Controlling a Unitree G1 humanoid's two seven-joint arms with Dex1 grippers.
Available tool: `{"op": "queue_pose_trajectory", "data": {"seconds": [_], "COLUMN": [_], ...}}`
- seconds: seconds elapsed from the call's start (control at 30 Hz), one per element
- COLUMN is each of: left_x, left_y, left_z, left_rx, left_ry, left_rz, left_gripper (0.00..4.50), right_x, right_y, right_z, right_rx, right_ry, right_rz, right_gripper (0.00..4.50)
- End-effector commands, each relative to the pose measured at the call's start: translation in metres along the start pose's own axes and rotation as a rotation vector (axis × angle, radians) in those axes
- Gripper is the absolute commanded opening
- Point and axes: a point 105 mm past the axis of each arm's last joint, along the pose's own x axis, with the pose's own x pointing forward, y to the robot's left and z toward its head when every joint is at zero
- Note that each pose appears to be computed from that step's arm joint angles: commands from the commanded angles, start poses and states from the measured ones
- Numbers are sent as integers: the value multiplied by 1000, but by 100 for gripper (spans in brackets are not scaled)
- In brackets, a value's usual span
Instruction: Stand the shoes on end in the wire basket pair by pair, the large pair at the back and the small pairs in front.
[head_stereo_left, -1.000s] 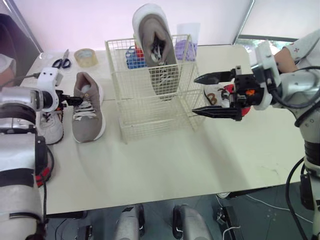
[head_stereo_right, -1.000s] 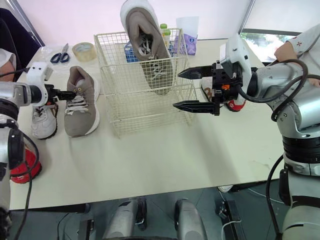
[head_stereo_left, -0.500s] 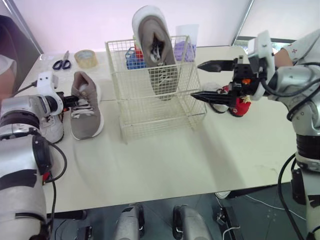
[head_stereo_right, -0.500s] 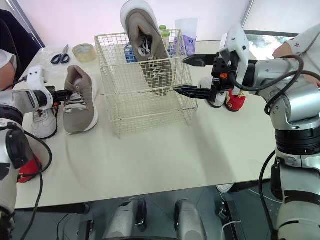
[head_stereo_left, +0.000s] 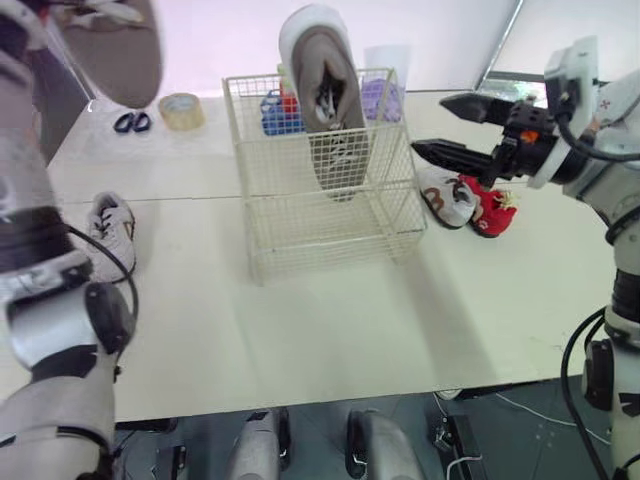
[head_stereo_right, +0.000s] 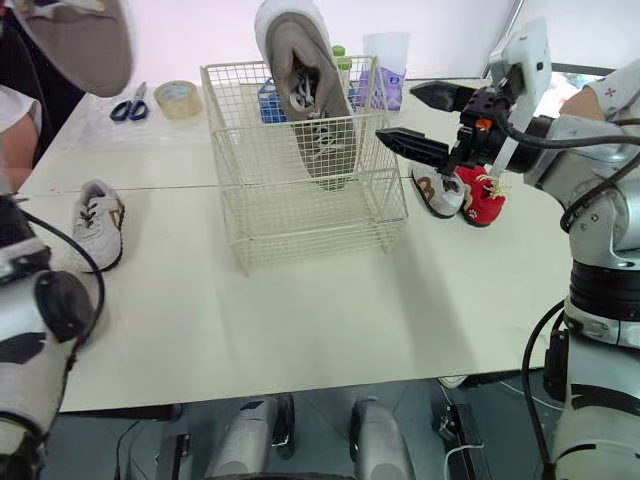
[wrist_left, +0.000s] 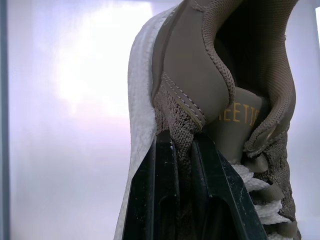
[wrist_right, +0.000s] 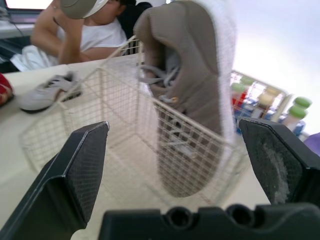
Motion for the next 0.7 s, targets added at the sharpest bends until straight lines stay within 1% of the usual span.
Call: {"op": "queue_pose_trajectory", "data": {"seconds": [0.03,0.07,0.2,0.37,0.47,0.57,0.7], "left_x": [6,7,14,22,22,20,24], "left_y": [-34,-38,-59,-75,-81,-86,-98], "left_z": [14,10,-5,-9,-24,-41,-43], "left_rx": [61,69,-23,-47,-64,-118,-154], "left_ry": [-129,-133,-161,-193,-169,-135,-142], "left_rz": [-18,-21,-26,-42,-35,-26,-31], "left_gripper": [5,5,5,5,5,5,5], "right_x": [-4,-4,-3,-11,-18,-22,-23], "right_y": [9,8,10,16,23,24,26], "right_z": [11,11,11,10,5,7,5], "right_rx": [-39,-45,-55,-38,-19,-8,-3], "right_ry": [3,1,9,38,68,45,43], "right_rz": [14,7,11,8,5,-23,-38], "right_gripper": [450,450,450,450,450,450,450]}}
